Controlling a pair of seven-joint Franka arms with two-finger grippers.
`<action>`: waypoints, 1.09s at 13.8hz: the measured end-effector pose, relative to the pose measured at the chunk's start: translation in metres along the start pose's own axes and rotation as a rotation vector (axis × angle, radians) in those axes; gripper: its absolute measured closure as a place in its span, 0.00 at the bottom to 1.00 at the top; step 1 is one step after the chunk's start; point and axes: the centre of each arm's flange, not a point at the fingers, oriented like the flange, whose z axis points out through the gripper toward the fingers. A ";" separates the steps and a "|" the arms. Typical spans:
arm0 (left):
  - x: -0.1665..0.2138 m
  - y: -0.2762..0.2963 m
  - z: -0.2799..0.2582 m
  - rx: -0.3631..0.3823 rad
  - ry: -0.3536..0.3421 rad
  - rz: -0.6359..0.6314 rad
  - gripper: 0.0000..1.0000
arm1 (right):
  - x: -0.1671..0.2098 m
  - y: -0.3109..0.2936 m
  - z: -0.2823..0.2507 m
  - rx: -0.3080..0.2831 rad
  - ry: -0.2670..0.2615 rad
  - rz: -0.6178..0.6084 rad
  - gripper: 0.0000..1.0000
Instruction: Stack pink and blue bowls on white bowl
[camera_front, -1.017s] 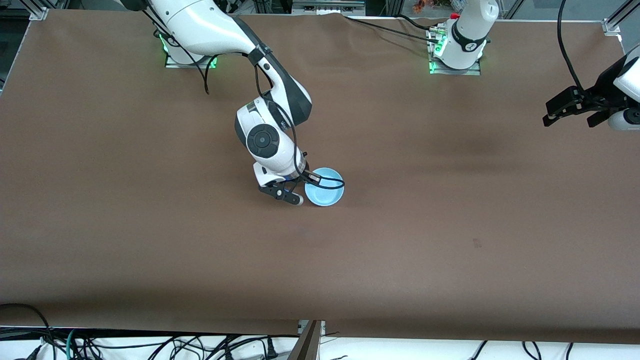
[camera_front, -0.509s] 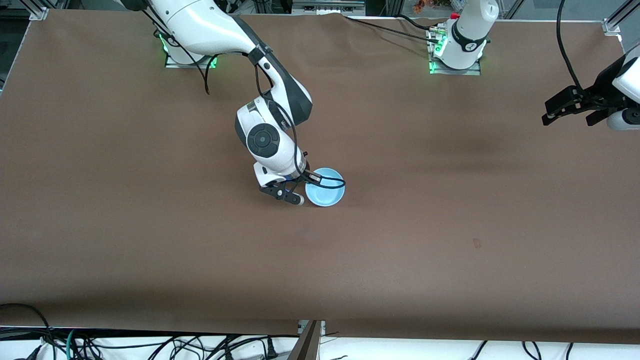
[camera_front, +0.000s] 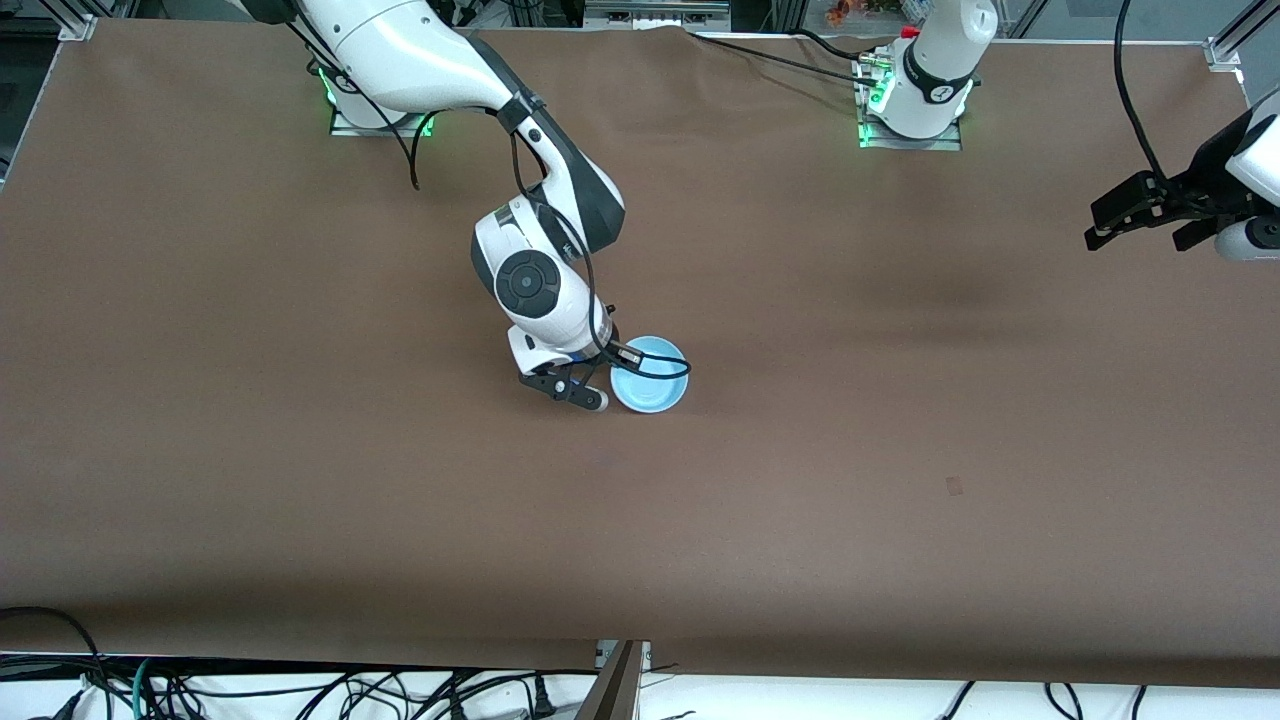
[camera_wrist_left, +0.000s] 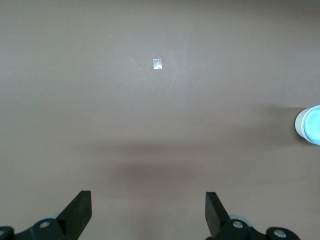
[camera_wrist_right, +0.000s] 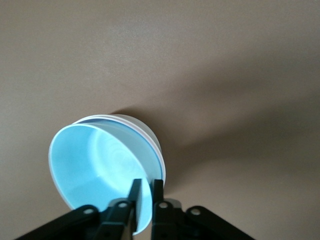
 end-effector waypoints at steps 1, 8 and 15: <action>0.000 -0.005 0.000 0.000 0.000 -0.008 0.00 | 0.000 0.000 0.000 0.000 0.000 0.000 0.72; 0.000 -0.008 0.000 0.000 -0.001 -0.013 0.00 | 0.026 0.009 -0.041 -0.003 0.058 -0.007 0.00; 0.000 -0.009 0.000 0.000 -0.001 -0.015 0.00 | 0.106 0.127 -0.243 -0.048 0.051 -0.058 0.00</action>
